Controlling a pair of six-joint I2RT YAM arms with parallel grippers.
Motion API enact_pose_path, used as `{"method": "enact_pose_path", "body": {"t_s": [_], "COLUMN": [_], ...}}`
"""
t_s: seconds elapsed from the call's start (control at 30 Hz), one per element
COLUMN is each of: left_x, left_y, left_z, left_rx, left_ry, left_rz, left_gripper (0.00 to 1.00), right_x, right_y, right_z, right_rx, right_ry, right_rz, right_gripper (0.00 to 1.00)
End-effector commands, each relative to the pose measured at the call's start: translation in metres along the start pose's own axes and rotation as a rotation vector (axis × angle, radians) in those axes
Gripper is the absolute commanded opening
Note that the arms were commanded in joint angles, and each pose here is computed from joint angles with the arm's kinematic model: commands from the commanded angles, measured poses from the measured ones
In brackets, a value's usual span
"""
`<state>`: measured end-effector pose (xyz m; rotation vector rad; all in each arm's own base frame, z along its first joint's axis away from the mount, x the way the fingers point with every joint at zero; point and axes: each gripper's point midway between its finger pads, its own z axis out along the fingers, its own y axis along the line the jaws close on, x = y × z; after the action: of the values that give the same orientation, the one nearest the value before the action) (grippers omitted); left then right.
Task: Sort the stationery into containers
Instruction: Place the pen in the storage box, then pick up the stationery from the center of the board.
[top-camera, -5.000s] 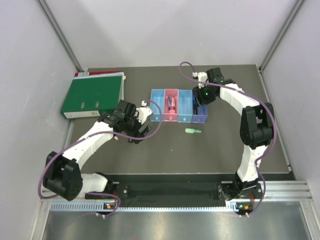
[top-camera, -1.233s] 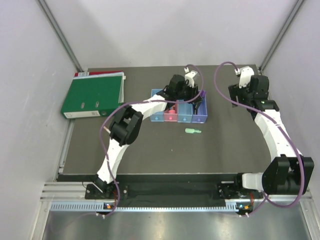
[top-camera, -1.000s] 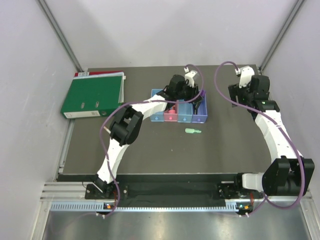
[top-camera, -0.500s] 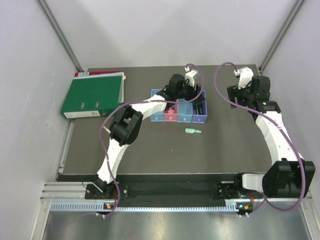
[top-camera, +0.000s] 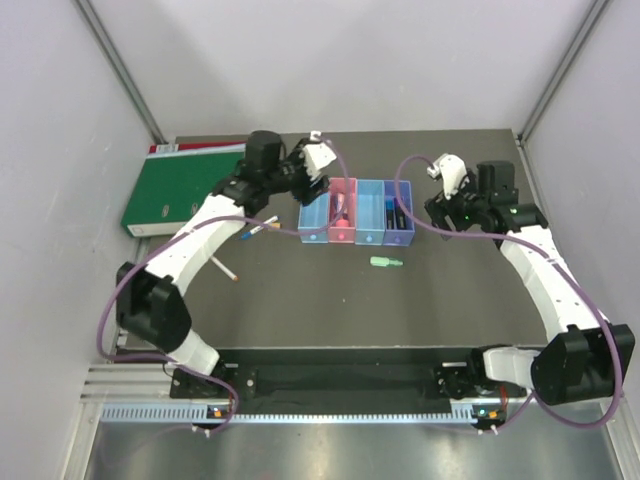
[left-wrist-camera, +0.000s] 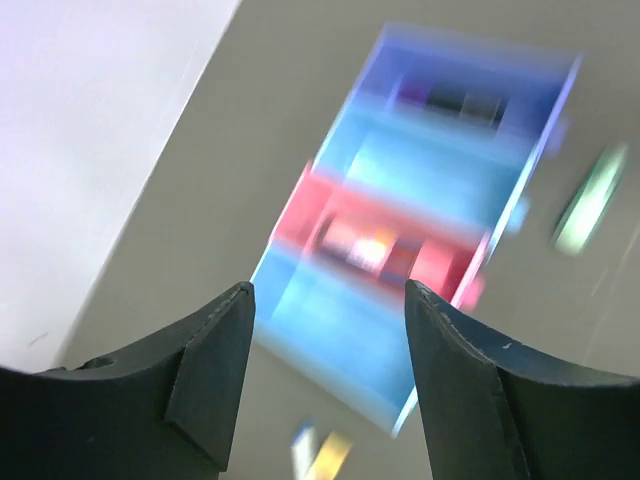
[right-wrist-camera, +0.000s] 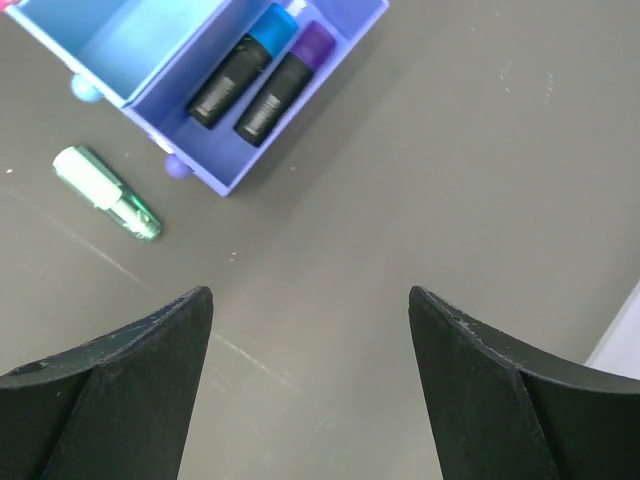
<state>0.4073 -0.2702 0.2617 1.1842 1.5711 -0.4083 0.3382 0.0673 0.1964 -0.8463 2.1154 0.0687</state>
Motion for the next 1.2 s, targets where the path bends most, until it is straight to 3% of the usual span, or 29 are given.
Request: {"method": "enact_pose_path", "body": {"t_s": [0.0,0.13,0.17,0.33,0.5,0.9,1.17], "left_x": [0.107,0.156,0.165,0.203,0.223,0.244,0.269], "left_y": [-0.025,-0.042,-0.041,-0.055,-0.054,-0.003,-0.001], "left_z": [-0.039,-0.066,-0.069,-0.078,-0.069,-0.036,-0.029], "left_rx": [0.207,0.419,0.467,0.662,0.758,0.553,0.575], "left_ry": [0.269,0.348,0.363,0.432,0.437,0.436,0.486], "left_rz": [0.228,0.332,0.418,0.380,0.386,0.480,0.473], "left_gripper": [0.67,0.67,0.67,0.67,0.68,0.69,0.68], "right_x": [-0.019,-0.026,-0.027,-0.029,-0.028,-0.024,-0.031], "right_y": [0.011,0.020,0.023,0.024,0.024,0.027,0.027], "right_z": [-0.007,-0.009,-0.010,-0.015,-0.014,-0.005,-0.001], "right_rx": [-0.033,-0.045,-0.047,-0.041,-0.036,-0.051,-0.054], "right_ry": [-0.045,-0.047,-0.044,-0.031,-0.019,0.004,-0.006], "right_rz": [-0.078,-0.101,-0.107,-0.150,-0.157,-0.141,-0.138], "right_gripper": [0.79,0.79,0.79,0.79,0.80,0.80,0.80]}}
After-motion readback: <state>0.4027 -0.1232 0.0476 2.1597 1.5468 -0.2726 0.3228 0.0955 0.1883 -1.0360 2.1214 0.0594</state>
